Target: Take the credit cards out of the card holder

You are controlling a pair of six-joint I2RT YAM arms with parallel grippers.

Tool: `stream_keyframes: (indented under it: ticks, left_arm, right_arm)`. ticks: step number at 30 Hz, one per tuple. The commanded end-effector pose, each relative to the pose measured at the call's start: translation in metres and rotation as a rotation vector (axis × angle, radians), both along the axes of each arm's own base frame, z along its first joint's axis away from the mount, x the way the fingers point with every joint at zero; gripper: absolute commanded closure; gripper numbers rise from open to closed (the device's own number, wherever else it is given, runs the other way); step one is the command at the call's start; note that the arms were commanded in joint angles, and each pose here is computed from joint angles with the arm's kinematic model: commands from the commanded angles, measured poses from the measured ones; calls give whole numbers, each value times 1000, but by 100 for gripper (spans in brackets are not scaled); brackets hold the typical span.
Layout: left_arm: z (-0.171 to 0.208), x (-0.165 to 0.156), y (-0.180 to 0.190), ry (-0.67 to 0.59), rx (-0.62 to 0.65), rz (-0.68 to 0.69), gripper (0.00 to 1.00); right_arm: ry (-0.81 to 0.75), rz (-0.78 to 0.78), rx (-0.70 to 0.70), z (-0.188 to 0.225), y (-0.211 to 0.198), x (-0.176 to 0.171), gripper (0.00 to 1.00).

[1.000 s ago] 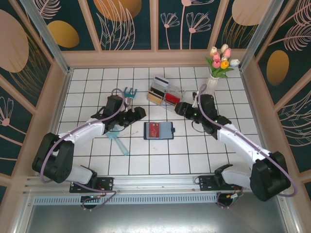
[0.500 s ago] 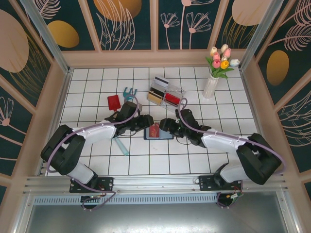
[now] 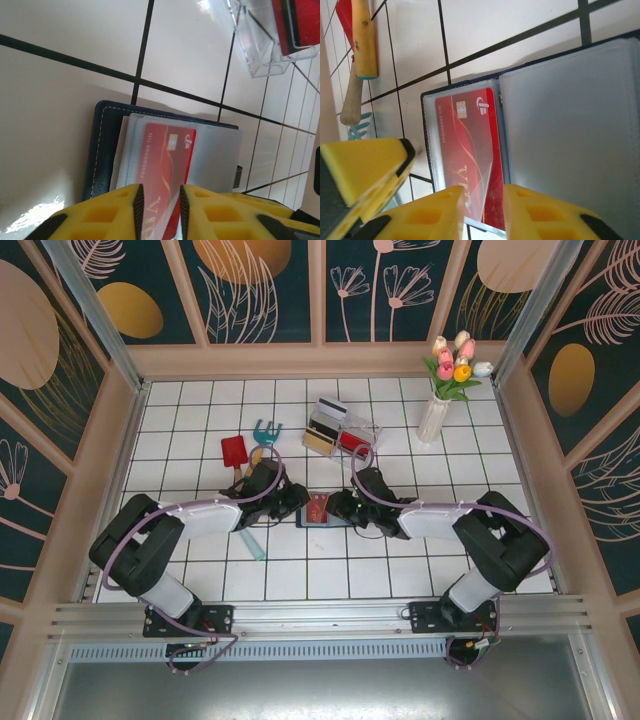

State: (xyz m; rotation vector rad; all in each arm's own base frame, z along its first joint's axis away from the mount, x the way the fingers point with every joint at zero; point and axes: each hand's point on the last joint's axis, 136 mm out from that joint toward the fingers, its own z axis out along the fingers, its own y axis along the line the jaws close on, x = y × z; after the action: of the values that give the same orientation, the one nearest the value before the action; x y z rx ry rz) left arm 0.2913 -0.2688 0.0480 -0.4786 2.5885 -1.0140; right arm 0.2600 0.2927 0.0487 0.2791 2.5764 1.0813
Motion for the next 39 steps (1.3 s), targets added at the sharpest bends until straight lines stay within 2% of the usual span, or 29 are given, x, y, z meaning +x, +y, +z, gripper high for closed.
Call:
stream_keyframes:
  ticks: [1,15,28,39]
  left_arm:
    - [-5,-1,-10,14,-37,-3,74]
    - [-27,-20,1,78,-11,20,77]
    - [-31,-22,3,82,3,23,78]
    - [-33,-23,3,90,4,19,79]
  right_arm:
    - [-12,42,40,8,15,2,76]
    - [34,57,4,-8,14,-2,80]
    - [55,67,-68,-21,5,-7,79]
    - [62,132,-42,-23,15,-11,83]
